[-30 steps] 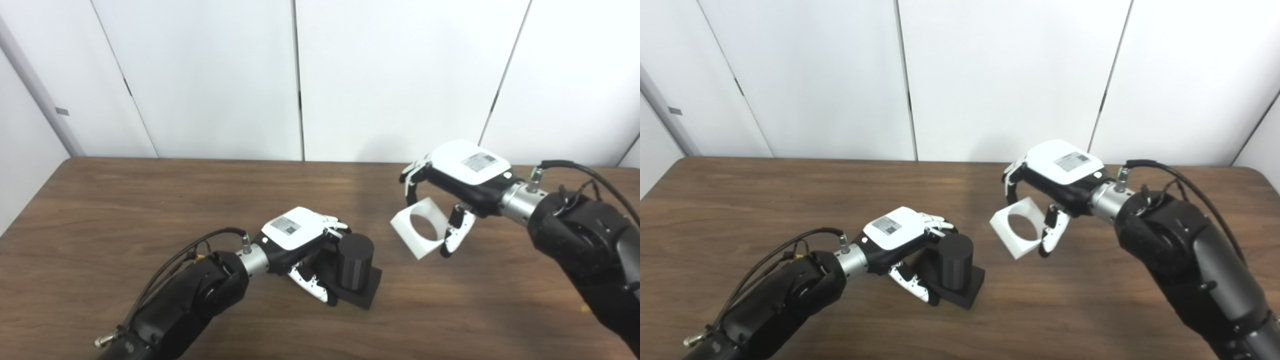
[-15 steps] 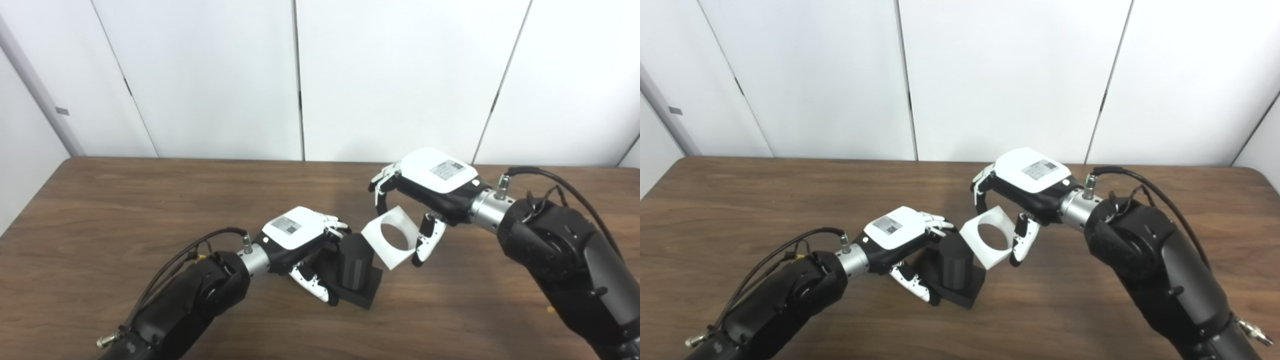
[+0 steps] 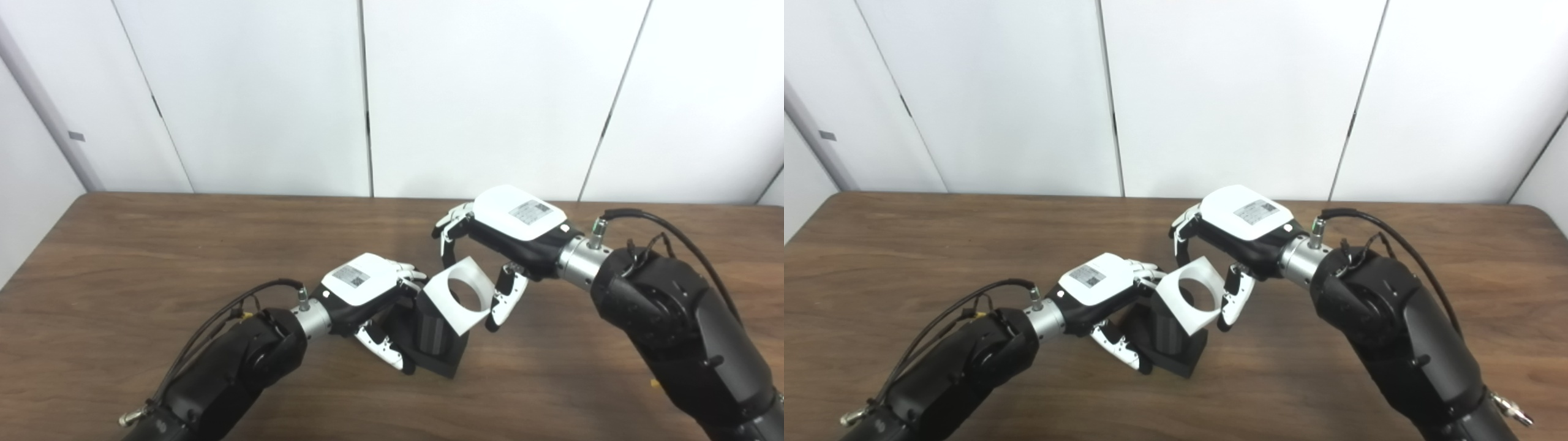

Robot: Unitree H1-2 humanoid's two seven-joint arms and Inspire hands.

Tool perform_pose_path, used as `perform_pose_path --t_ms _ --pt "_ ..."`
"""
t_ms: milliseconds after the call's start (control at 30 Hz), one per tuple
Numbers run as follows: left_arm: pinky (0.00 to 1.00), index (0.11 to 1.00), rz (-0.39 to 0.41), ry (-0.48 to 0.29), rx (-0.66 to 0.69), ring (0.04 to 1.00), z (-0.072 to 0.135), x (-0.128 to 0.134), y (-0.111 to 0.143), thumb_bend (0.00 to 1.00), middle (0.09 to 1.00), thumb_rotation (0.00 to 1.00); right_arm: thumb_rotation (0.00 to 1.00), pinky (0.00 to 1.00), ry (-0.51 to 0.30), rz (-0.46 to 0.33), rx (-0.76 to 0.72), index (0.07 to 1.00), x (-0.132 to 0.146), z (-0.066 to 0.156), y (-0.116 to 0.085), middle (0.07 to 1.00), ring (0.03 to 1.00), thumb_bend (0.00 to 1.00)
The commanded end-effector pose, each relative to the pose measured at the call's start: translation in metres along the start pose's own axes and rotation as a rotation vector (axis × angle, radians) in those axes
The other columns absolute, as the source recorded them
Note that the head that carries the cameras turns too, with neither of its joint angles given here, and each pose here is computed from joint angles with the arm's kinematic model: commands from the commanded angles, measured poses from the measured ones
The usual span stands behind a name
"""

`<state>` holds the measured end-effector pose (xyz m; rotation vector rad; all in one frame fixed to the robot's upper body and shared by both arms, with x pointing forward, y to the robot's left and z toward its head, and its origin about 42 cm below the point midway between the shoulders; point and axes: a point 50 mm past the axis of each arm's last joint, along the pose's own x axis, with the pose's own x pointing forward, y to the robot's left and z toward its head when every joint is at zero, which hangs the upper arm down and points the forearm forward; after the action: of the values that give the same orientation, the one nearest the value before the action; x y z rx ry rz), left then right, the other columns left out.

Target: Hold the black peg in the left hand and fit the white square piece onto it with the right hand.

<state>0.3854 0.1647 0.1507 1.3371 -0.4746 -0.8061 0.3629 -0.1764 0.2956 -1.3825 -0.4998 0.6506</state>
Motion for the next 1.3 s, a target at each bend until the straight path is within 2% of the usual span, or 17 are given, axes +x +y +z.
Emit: perform_pose_path --t_ms 0,700,1267 --pt "0.87 0.490 -0.166 0.033 0.036 0.895 0.003 -0.003 -0.036 0.52 0.871 0.08 0.14 0.74 -0.023 -0.062 -0.042 0.479 0.004 0.005 -0.019 0.787 0.834 0.52" --pt "0.88 0.490 -0.162 0.029 0.026 0.902 0.008 0.000 -0.035 0.52 0.876 0.08 0.14 0.72 -0.042 -0.044 -0.015 0.478 0.012 0.006 -0.003 0.778 0.813 0.52" --pt "0.88 0.491 -0.162 0.024 0.026 0.914 0.010 -0.001 -0.034 0.52 0.885 0.08 0.14 0.73 -0.029 -0.029 0.041 0.478 0.034 0.003 0.015 0.772 0.801 0.52"
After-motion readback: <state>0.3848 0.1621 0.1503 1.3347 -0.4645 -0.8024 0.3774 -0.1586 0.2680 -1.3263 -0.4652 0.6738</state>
